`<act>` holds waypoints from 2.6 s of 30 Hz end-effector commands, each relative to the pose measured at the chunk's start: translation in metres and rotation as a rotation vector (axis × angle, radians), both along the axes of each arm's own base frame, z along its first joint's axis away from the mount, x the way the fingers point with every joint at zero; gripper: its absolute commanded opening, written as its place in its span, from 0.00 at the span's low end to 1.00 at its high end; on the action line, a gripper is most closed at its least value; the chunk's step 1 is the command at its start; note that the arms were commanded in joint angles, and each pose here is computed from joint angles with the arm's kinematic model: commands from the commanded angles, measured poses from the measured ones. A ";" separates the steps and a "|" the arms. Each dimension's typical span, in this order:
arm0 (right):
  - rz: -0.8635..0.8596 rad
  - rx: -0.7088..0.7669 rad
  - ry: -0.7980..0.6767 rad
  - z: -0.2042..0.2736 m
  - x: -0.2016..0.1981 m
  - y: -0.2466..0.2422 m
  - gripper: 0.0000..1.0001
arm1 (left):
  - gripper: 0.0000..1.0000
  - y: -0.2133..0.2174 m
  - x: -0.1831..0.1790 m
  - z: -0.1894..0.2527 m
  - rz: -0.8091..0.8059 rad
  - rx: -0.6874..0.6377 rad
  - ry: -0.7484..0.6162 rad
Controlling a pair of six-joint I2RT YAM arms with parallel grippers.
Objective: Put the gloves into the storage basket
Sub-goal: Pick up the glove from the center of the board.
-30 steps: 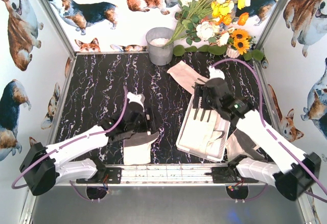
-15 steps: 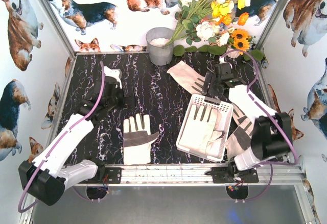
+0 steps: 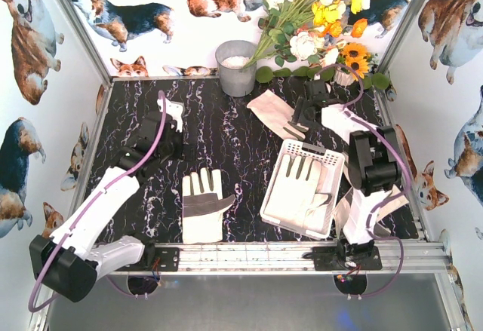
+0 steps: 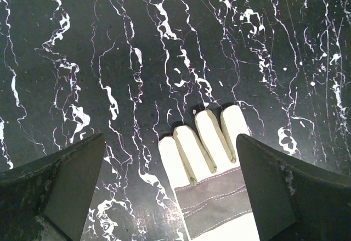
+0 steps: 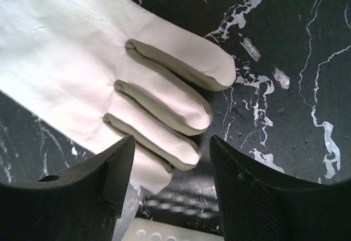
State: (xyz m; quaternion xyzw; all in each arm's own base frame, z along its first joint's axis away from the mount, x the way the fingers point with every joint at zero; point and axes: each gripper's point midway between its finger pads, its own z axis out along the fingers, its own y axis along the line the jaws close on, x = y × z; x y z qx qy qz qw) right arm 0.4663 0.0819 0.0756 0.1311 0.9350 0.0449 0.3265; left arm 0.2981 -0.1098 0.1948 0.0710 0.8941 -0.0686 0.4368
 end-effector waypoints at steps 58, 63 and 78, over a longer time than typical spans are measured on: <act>0.171 0.569 -0.413 0.273 -0.122 0.098 0.00 | 1.00 -0.107 -0.020 0.052 -0.300 -0.229 -0.258; 0.166 0.635 -0.400 0.280 -0.143 0.121 0.00 | 1.00 -0.160 -0.035 0.071 -0.338 -0.368 -0.326; 0.045 0.825 -0.403 0.302 -0.176 0.132 0.00 | 1.00 -0.214 -0.023 0.082 -0.252 -0.333 -0.588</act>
